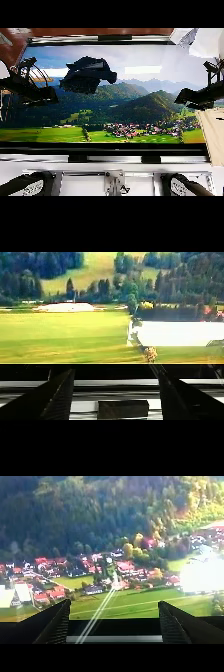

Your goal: Fold the shirts.

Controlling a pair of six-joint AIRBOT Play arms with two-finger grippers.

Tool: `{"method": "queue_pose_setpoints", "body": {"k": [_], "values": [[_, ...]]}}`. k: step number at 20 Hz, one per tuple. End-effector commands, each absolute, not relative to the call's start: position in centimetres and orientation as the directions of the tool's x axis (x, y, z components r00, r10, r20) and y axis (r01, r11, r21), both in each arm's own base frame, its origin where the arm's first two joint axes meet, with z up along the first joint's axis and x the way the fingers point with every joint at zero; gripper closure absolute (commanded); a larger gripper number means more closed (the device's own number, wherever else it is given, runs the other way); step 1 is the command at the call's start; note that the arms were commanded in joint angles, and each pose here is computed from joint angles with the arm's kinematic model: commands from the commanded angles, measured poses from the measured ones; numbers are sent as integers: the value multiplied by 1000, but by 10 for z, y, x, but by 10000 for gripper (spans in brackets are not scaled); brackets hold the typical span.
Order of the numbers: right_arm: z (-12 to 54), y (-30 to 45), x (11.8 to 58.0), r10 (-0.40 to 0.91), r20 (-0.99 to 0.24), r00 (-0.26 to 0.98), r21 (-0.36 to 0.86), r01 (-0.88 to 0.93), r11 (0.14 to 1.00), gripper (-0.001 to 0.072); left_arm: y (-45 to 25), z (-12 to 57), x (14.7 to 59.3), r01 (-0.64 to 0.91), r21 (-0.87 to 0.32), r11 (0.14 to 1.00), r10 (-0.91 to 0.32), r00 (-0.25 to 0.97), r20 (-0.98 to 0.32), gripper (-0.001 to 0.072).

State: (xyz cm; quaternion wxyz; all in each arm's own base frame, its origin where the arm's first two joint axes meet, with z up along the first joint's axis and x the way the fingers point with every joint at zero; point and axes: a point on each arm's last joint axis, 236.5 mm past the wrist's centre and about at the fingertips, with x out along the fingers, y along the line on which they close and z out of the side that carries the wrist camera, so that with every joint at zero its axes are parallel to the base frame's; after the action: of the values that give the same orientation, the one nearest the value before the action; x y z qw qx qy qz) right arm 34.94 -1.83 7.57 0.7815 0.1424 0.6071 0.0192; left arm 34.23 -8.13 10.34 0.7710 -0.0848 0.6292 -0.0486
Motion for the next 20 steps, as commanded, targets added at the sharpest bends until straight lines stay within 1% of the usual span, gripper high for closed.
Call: {"method": "queue_pose_setpoints", "body": {"k": [1,6,12,13,14,17,20], "values": [[76,-18,350,204,-943,264,248,143,958,41,-81,103,342,-32,-192,981,-181,204,-962,92],[76,-17,349,206,-943,261,250,144,958,41,-81,103,342,-32,-192,981,-181,204,-962,92],[79,-8,351,245,-932,269,290,143,946,42,-81,103,342,-31,-192,981,-181,204,-962,92],[79,-8,351,248,-930,270,293,142,945,42,-80,104,346,-6,-185,983,-179,220,-959,92],[79,-8,352,247,-930,272,293,142,946,42,-82,107,357,23,-185,983,-184,266,-946,92],[79,-8,351,248,-931,269,293,142,946,42,-85,120,390,27,-206,978,-200,405,-892,92],[79,-8,352,247,-930,272,292,142,946,42,-89,144,436,42,-233,972,-212,588,-780,92]]}}
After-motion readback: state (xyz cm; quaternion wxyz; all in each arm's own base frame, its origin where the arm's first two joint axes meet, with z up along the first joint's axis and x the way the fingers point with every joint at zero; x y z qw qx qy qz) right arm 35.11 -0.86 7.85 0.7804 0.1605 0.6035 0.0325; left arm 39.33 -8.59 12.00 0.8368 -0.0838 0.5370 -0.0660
